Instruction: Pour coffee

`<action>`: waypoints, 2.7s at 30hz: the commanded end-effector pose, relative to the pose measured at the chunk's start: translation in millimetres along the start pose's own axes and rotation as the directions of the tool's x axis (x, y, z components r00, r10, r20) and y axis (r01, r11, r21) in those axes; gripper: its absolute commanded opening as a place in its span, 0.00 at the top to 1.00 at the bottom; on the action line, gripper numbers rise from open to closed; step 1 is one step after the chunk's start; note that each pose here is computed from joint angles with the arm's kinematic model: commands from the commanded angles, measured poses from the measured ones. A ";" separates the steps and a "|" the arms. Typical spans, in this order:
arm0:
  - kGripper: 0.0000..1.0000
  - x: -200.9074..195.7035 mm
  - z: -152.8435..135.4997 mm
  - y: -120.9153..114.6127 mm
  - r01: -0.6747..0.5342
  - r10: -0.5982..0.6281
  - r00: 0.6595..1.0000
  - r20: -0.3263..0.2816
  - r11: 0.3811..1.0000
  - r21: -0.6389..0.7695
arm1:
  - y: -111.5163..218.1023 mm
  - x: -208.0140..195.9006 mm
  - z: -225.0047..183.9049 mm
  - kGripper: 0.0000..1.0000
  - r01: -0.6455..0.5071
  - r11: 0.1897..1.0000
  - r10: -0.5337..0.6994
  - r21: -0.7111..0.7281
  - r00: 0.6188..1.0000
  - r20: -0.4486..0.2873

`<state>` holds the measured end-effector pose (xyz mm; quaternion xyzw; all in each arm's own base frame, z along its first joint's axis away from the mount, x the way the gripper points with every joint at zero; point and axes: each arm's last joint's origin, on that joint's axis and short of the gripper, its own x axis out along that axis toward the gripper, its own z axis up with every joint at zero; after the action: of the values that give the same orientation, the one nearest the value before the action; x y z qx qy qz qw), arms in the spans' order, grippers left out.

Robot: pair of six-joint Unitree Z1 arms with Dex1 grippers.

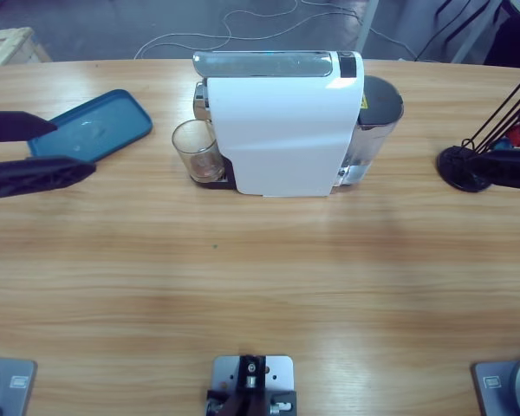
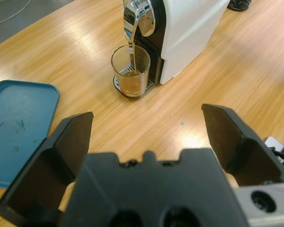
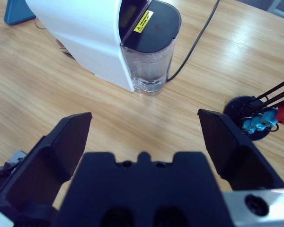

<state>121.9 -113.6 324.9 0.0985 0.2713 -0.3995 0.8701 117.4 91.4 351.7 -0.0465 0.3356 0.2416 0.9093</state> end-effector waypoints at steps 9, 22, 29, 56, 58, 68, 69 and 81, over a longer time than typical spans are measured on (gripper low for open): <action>0.00 -3.0 -12.8 -2.3 0.011 -0.011 1.000 -0.022 1.000 0.010 | -3.0 -8.7 -15.2 0.00 0.007 1.000 -0.007 -0.019 0.999 -0.033; 0.00 -1.2 -14.0 -1.9 0.008 -0.008 1.000 -0.021 0.999 0.032 | -3.7 -9.3 -18.5 0.00 0.008 1.000 -0.008 -0.019 0.999 -0.039; 0.00 6.6 -19.4 -0.7 0.004 -0.002 0.999 -0.033 0.998 0.058 | -2.5 -3.3 -15.9 0.00 0.010 1.000 -0.011 -0.021 0.998 -0.054; 0.00 155.0 -6.9 85.8 0.230 -0.256 0.966 0.022 0.900 0.370 | 7.6 40.5 -4.6 0.00 -0.018 0.999 0.012 -0.029 0.981 -0.194; 0.00 164.5 -6.2 84.6 0.248 -0.280 0.960 0.031 0.892 0.379 | 8.3 44.0 -4.5 0.00 -0.021 0.999 0.015 -0.028 0.979 -0.202; 0.00 185.2 -10.8 83.3 0.275 -0.299 0.954 0.008 0.888 0.369 | 9.4 54.1 -11.6 0.00 -0.043 0.999 0.038 -0.018 0.976 -0.216; 0.00 186.9 -10.5 84.1 0.274 -0.298 0.955 0.007 0.888 0.369 | 9.4 55.1 -13.0 0.00 -0.045 0.999 0.041 -0.016 0.976 -0.216; 0.00 210.0 -21.5 79.7 0.295 -0.296 0.954 -0.052 0.889 0.350 | 9.1 55.4 -18.6 0.00 -0.061 0.998 0.057 -0.012 0.974 -0.220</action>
<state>278.0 -179.3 209.5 0.2067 0.1767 -0.5766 0.7704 137.4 112.9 319.2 -0.0632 0.4050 0.2586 0.8747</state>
